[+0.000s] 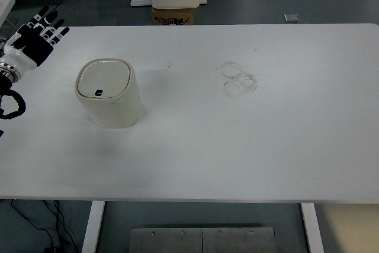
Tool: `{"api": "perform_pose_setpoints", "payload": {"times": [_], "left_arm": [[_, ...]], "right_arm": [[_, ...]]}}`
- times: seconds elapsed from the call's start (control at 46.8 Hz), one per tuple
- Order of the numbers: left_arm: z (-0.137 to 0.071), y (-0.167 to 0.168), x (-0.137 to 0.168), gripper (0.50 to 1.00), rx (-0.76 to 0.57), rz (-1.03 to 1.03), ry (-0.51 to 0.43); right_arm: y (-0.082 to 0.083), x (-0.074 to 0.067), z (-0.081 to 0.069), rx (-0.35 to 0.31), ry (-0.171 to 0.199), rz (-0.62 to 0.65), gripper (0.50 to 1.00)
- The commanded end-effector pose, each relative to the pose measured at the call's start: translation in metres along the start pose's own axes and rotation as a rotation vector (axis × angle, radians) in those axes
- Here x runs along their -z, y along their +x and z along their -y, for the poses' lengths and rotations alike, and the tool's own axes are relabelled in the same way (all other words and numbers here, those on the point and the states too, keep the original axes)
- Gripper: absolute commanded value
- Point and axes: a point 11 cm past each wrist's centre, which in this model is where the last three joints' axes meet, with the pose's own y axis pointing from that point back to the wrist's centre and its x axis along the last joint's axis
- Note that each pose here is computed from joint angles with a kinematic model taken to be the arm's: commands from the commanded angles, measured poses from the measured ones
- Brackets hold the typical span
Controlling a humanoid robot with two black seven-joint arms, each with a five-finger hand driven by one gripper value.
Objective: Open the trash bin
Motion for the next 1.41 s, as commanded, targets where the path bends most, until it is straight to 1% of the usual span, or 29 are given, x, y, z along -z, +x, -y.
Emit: {"api": "perform_pose_setpoints", "payload": {"times": [0.0,0.321,0.556,0.919,1.175,1.389], "left_arm": [[0.0,0.0,0.001,1.0,0.001,-0.001,0.002],[-0.002,0.002,0.004,1.0,-0.004,0.004,0.01],[0.002,-0.003,0.008,1.0,0.007,-0.008,0.011],[0.002,-0.003,0.007,1.0,0.01,-0.014,0.006],[0.005,-0.008,0.0,1.0,0.014,-0.041,-0.02],[0.005,-0.006,0.002,1.0,-0.003,-0.028,-0.01]], "right_arm": [[0.0,0.0,0.0,0.001,0.0,0.001,0.991],[0.0,0.0,0.0,-0.001,0.0,0.001,0.991],[0.0,0.0,0.0,0.0,0.0,0.0,0.991],[0.0,0.0,0.0,0.0,0.0,0.0,0.991],[0.0,0.0,0.0,0.0,0.0,0.0,0.991],[0.0,0.0,0.0,0.0,0.0,0.0,0.991]]}}
